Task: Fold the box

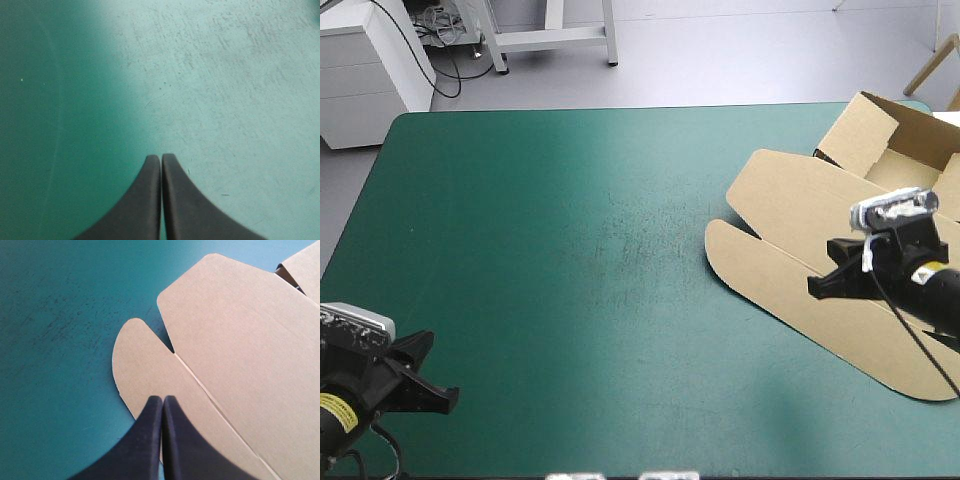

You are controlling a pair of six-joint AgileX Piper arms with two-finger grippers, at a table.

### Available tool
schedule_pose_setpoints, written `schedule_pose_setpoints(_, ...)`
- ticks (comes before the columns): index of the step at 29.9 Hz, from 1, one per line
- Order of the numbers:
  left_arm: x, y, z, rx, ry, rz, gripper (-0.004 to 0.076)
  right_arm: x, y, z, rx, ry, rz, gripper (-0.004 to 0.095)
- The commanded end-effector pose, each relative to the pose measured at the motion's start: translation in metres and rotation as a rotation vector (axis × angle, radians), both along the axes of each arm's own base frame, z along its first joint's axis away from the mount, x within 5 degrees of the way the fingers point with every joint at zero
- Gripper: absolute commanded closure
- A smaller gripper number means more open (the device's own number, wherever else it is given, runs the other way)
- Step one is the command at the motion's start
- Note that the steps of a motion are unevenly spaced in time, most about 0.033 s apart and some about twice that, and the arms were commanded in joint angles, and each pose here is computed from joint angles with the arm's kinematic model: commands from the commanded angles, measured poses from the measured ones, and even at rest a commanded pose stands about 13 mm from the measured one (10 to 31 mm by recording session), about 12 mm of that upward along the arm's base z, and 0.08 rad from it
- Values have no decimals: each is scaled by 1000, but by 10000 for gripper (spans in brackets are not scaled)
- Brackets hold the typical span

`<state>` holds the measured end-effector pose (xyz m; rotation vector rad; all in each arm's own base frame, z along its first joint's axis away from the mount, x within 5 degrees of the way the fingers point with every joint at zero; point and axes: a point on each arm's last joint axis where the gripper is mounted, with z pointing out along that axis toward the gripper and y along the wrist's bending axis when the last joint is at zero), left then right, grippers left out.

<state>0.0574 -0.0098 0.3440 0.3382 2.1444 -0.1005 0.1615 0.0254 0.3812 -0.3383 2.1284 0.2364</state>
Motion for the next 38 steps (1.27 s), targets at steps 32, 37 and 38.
schedule_pose_setpoints(32,-32,14,-60,-140,-341,-59,734,-123,-7,-70,0,-431,-114,927)
schedule_pose_setpoints(37,-32,14,-60,-140,-341,-59,734,-124,-7,-70,-6,-432,-114,927)
schedule_pose_setpoints(38,-32,14,-60,-140,-341,-59,734,-124,-7,-70,-6,-432,-114,927)
